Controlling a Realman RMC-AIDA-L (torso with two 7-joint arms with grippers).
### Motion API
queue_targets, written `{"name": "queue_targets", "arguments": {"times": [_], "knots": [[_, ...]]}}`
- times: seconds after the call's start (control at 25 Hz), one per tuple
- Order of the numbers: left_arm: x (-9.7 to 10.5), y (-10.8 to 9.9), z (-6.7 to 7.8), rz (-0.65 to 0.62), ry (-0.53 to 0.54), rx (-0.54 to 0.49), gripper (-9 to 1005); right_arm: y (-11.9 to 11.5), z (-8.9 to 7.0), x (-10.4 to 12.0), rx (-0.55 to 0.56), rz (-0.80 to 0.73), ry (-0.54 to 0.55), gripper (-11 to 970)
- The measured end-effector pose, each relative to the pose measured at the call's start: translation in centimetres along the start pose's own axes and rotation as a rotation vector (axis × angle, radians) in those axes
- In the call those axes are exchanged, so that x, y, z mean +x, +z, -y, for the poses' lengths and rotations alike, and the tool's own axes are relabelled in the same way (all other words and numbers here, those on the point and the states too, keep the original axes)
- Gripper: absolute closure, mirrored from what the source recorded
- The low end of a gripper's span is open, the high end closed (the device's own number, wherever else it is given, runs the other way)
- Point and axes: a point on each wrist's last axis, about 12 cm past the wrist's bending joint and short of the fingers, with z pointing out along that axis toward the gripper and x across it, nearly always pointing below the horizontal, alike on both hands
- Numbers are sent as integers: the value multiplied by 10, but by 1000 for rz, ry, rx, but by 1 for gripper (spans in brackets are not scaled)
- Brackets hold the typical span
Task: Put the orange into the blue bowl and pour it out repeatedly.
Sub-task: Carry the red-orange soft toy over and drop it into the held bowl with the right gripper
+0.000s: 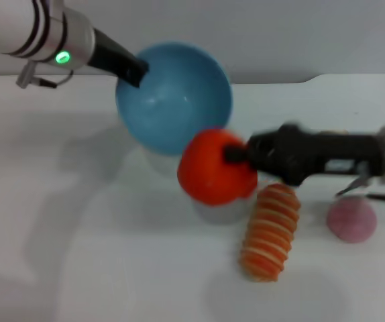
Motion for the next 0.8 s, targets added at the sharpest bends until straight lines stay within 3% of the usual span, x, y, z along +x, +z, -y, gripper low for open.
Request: {"name": "queue_targets", "arguments": {"times": [0.08, 0.36, 0.8], "knots": [[-2, 0, 13, -71, 36, 62, 997, -16, -10, -17, -25, 104, -40, 935], [-3, 2, 34, -120, 99, 120, 997, -20, -5, -19, 2, 139, -28, 936], [-3, 2, 38, -110, 104, 134, 996, -1, 12, -2, 82, 65, 32, 883]]}}
